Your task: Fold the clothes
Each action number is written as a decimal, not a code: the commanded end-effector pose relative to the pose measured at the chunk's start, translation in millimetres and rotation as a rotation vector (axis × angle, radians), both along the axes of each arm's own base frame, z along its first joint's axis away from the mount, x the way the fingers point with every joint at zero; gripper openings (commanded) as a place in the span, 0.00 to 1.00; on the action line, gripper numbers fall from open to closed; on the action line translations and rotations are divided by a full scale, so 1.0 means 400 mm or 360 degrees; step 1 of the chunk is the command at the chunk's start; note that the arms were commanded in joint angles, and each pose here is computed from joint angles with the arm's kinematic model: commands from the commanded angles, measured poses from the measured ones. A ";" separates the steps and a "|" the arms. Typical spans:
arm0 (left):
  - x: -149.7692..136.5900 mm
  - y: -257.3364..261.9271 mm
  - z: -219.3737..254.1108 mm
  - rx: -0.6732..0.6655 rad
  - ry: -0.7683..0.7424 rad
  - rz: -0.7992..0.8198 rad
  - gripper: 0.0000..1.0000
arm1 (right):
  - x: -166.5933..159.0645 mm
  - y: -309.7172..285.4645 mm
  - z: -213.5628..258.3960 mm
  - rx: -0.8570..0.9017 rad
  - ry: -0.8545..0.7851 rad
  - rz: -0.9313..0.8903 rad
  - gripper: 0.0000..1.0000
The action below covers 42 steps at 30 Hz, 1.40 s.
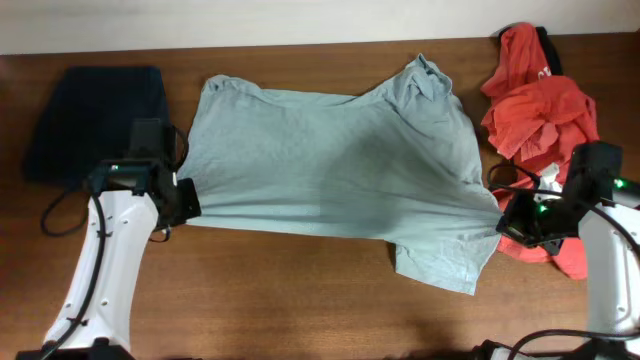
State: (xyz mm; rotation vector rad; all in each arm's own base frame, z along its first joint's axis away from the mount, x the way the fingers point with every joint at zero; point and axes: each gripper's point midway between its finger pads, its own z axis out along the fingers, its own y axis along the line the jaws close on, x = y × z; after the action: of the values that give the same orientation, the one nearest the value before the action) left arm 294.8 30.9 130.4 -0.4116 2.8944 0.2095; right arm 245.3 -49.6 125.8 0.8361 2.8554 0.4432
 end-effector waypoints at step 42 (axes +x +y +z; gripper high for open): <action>0.149 0.014 -0.028 0.0032 -0.0264 0.0047 0.01 | 0.157 -0.007 0.052 -0.0179 -0.0321 0.0168 0.04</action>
State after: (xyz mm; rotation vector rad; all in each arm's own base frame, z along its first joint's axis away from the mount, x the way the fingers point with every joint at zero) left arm 351.8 32.1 131.6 -0.4248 2.7038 0.1662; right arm 302.3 -53.7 145.6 0.6095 2.7131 0.3762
